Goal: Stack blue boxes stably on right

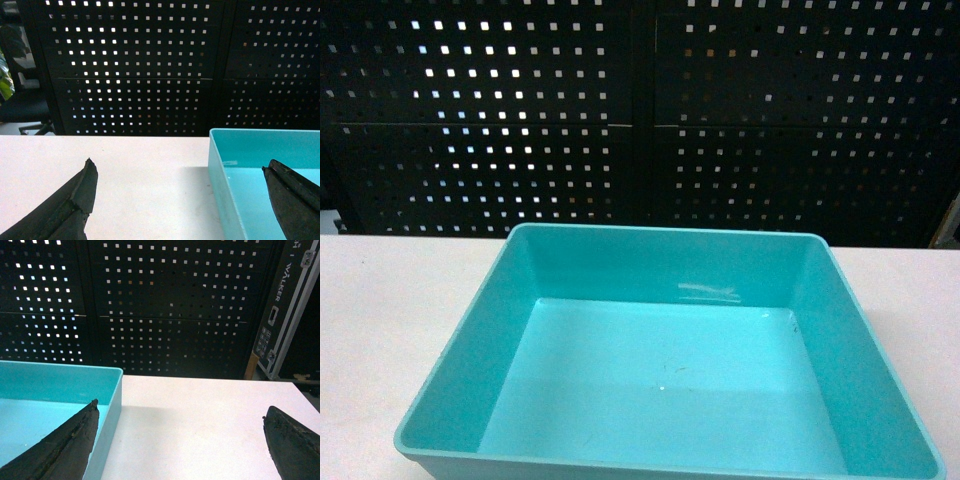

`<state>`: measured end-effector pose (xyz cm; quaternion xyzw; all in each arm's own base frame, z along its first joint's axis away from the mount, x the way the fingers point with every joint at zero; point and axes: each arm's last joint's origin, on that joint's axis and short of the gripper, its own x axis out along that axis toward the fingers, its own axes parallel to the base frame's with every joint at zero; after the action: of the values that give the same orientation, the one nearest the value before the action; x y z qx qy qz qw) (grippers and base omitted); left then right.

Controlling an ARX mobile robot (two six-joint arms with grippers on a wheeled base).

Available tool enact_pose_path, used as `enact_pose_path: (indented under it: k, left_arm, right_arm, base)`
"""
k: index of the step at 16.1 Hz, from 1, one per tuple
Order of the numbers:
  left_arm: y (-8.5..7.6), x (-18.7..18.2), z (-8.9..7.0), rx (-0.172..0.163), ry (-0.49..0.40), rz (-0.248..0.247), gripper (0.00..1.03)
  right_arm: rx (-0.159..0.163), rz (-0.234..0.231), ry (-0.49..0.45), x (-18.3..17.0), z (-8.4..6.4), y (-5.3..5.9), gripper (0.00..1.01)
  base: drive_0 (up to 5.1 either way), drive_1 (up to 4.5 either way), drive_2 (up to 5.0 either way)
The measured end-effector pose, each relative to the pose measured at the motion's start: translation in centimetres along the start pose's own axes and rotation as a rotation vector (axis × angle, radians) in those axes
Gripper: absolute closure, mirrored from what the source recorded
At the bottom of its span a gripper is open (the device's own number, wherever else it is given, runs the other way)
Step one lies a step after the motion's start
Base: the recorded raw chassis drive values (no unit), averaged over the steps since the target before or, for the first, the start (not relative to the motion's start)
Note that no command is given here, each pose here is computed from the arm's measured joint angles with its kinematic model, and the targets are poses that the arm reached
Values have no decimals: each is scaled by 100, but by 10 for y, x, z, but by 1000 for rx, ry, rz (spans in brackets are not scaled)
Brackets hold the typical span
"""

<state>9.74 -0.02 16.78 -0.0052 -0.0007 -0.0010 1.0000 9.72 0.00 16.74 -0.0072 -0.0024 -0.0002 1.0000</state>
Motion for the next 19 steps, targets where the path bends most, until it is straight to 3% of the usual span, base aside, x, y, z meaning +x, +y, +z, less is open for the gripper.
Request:
enact_pose_path:
  k: [17,18,19]
  left_arm:
    - [0,0,0,3,-4,3,5]
    - [-2,0,2,18,-26,25,5]
    - [-12,0,5,19,-56,-4,5]
  right_arm:
    - [0,0,0,0,0,0,3]
    - [0,0,0,0,0,0,3]
    - [0,2,-3,0,0,0,3]
  base:
    - [0,0,0]
    - [0,0,0]
    - [0,0,0]
